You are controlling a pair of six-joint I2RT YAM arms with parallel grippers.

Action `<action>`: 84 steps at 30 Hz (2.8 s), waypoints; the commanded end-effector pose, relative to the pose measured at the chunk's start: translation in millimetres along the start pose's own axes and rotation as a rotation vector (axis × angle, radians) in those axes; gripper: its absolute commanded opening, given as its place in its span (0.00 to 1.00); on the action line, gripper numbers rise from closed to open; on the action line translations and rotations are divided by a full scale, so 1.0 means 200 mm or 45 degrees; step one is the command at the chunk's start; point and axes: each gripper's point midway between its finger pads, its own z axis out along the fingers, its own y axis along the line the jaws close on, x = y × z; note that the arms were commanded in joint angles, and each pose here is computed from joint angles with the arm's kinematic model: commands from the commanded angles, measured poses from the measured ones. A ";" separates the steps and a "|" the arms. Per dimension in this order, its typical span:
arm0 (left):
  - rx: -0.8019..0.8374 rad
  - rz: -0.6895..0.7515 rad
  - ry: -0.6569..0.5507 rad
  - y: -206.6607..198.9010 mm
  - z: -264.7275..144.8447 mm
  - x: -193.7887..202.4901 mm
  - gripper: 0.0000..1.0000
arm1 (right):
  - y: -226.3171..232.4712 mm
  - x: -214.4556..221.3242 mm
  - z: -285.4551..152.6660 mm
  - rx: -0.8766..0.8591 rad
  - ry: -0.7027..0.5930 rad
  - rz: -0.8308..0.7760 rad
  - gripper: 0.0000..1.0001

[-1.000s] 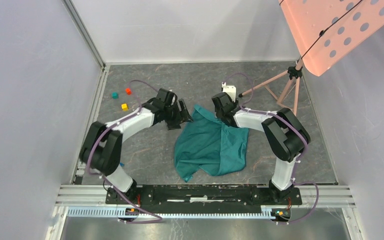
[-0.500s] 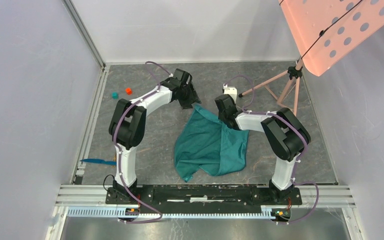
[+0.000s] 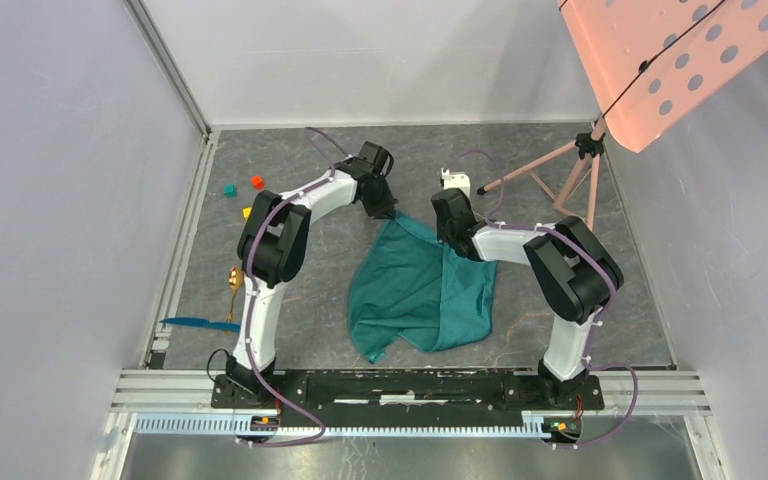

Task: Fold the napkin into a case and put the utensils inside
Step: Pick up the crumpled napkin from the center of the board, then flatten out the crumpled napkin at the center of the board, then smooth out the napkin at the center of the board.

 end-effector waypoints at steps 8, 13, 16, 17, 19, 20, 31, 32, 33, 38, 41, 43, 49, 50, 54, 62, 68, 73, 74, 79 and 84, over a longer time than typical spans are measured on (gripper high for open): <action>0.166 0.152 -0.309 -0.05 -0.78 -0.32 0.02 | 0.00 -0.48 -0.48 -0.132 -0.262 -0.135 0.00; 0.279 0.166 -0.565 -0.01 -1.37 -0.30 0.02 | 0.03 -0.70 -0.83 -0.343 -0.509 -0.162 0.00; 0.333 0.198 -0.766 0.03 -1.74 -0.25 0.02 | 0.05 -0.84 -1.09 -0.505 -0.709 -0.195 0.00; 0.340 0.201 -0.840 0.06 -1.87 -0.24 0.02 | 0.07 -0.88 -1.18 -0.566 -0.768 -0.204 0.00; 0.361 0.217 -0.955 0.09 -2.09 -0.21 0.02 | 0.09 -0.95 -1.38 -0.697 -0.902 -0.213 0.00; 0.380 0.225 -1.007 0.10 -2.20 -0.19 0.02 | 0.09 -0.99 -1.47 -0.750 -0.966 -0.209 0.00; 0.782 0.291 -1.576 0.17 -3.13 0.11 0.02 | -0.02 -1.25 -2.22 -1.089 -1.392 0.115 0.00; 0.806 0.282 -1.602 0.17 -3.15 0.11 0.02 | 0.00 -1.25 -2.22 -1.128 -1.398 0.145 0.00; 0.818 0.284 -1.614 0.16 -3.16 0.10 0.02 | 0.01 -1.25 -2.23 -1.158 -1.418 0.162 0.00; 0.594 0.206 -1.557 0.17 -2.94 -0.10 0.02 | 0.01 -1.33 -1.96 -0.947 -1.318 0.244 0.00; 0.207 0.127 -1.495 0.29 -2.61 -0.33 0.02 | -0.08 -1.34 -1.64 -0.600 -1.209 0.320 0.00; -0.086 0.066 -1.428 0.40 -2.36 -0.48 0.02 | -0.14 -1.30 -1.39 -0.375 -1.121 0.344 0.00; -0.410 0.059 -1.096 0.55 -1.56 -0.94 0.02 | -0.17 -1.23 -0.75 0.014 -0.953 0.178 0.00; -0.435 0.055 -1.058 0.58 -1.44 -1.00 0.02 | -0.16 -1.22 -0.63 0.074 -0.913 0.140 0.00; -0.521 0.167 -0.759 0.61 -0.97 -1.15 0.29 | -0.06 -1.19 -0.17 0.156 -0.633 -0.111 0.08; -0.203 0.184 -0.552 0.47 -0.95 -0.84 0.96 | 0.05 -1.03 -0.13 0.048 -0.228 -0.312 0.82; 0.049 0.215 -0.447 0.40 -1.06 -0.53 1.00 | 0.14 -0.70 -0.35 -0.225 -0.106 -0.287 0.85; 0.246 0.227 -0.300 0.41 -1.08 -0.19 1.00 | 0.30 -0.30 -0.54 -0.538 0.009 -0.273 0.86; 0.276 0.225 -0.290 0.42 -1.10 -0.12 1.00 | 0.31 -0.23 -0.58 -0.593 0.034 -0.252 0.87; 0.452 0.124 -0.226 0.47 -1.11 0.21 1.00 | 0.33 0.03 -0.74 -0.801 0.115 -0.190 0.87; 0.469 0.019 -0.150 0.56 -0.98 0.47 1.00 | 0.32 0.28 -0.84 -0.884 0.230 -0.183 0.82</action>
